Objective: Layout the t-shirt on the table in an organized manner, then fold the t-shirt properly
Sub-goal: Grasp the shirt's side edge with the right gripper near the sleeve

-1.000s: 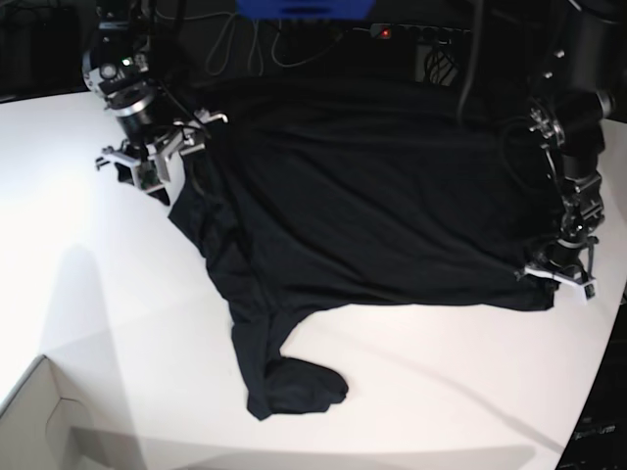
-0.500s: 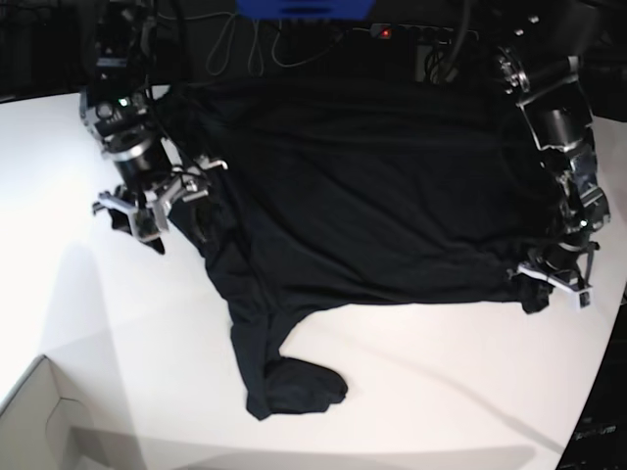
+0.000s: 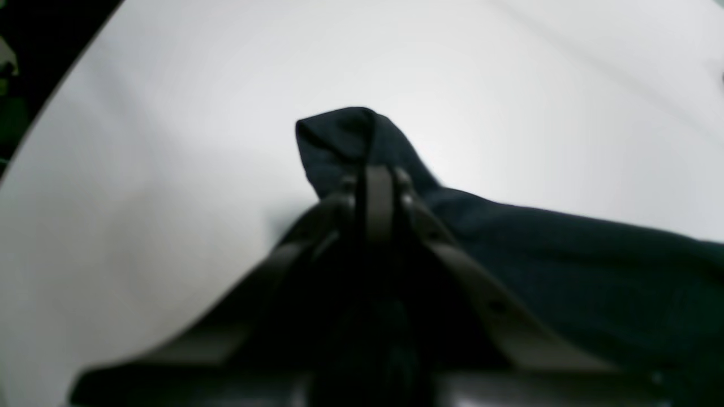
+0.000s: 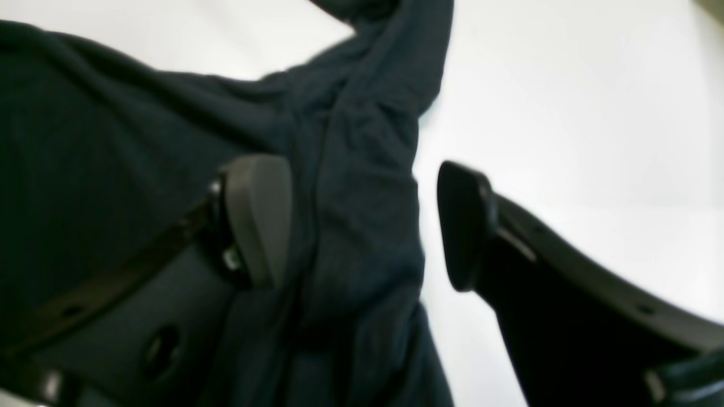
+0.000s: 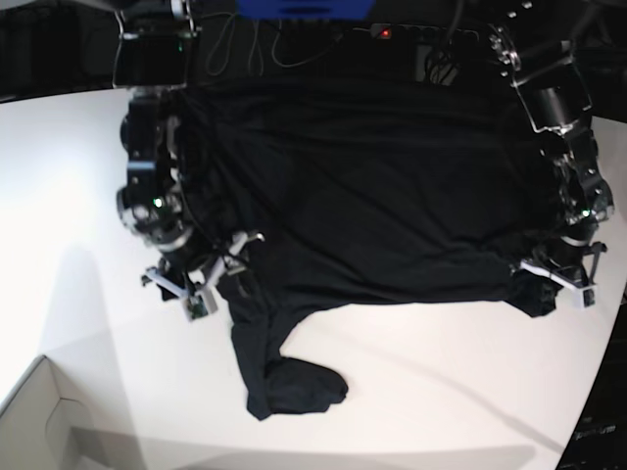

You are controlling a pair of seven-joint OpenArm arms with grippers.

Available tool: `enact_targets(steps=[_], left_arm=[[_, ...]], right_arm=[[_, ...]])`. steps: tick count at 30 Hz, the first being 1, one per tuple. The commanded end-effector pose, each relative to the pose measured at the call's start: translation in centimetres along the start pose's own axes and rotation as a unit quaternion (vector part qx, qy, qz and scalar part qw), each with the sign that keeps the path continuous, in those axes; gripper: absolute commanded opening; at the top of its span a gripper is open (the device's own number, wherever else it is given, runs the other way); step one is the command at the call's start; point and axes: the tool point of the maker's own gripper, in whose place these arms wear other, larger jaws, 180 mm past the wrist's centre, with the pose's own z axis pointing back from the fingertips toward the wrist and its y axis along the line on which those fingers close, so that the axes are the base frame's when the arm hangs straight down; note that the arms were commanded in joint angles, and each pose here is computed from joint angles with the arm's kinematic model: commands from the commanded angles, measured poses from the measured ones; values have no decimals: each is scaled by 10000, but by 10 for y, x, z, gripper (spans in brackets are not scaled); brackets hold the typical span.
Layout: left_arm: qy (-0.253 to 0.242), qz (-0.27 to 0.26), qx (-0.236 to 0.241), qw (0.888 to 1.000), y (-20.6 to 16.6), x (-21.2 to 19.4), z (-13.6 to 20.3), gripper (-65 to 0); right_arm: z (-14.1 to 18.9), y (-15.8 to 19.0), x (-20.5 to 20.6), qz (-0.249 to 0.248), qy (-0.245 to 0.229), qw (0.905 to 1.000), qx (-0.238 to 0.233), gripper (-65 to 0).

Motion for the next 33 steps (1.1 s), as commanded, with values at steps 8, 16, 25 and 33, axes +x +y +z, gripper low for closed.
enact_targets(steps=[8,16,25,33], left_arm=[[-337,-60,2,9994,3,26,0,-649],[-336,-35,11,9994,4,26,-1,-649],[-377,-33,19,9993,4,30,-1,-649],[-921,370,-251,9947,-7,69,11,-649]], right_arm=[[-47,-22,11,-182,217,9995,102,-240],[-60,-34,-8,-271,615,9977,120,-279],[-44,-43,-12,-116,561,9984,-7,-642],[-7,-47,32,292,-190,9990,-286,-650]])
